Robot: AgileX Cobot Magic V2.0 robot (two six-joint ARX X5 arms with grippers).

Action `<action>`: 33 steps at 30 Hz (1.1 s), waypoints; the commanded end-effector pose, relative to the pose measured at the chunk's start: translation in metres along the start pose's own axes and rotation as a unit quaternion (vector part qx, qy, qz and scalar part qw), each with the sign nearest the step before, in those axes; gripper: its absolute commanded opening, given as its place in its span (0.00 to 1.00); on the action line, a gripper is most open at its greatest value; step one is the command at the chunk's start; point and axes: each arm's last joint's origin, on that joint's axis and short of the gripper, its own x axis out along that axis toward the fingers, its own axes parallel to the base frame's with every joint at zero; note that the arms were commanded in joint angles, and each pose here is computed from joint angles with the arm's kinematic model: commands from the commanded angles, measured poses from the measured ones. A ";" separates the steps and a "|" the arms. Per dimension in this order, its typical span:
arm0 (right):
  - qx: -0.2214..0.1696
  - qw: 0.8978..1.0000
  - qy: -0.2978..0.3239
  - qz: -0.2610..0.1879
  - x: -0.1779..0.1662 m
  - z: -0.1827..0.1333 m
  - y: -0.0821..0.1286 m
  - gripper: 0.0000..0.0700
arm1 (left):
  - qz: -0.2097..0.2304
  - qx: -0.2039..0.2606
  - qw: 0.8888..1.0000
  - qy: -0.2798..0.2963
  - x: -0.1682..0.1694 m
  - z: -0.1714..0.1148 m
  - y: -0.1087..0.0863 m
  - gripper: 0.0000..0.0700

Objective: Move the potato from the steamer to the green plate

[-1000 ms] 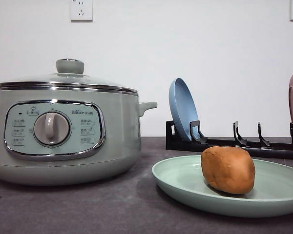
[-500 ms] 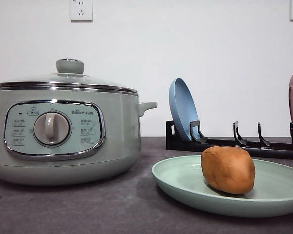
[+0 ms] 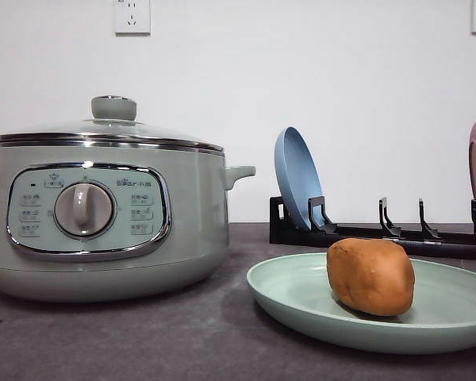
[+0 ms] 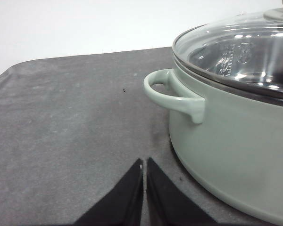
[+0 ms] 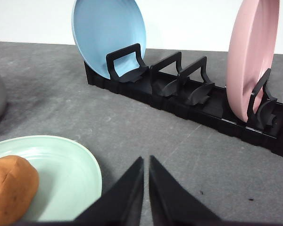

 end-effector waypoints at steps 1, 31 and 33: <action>0.005 1.000 0.001 -0.001 0.000 -0.001 0.000 0.01 | 0.001 -0.003 1.000 0.014 0.001 -0.005 0.000 0.01; 0.005 1.000 0.001 -0.001 0.000 -0.001 0.000 0.01 | 0.001 -0.003 1.000 0.014 0.001 -0.005 0.000 0.01; 0.005 1.000 0.001 -0.001 0.000 -0.001 0.000 0.01 | 0.001 -0.003 1.000 0.014 0.001 -0.005 0.000 0.01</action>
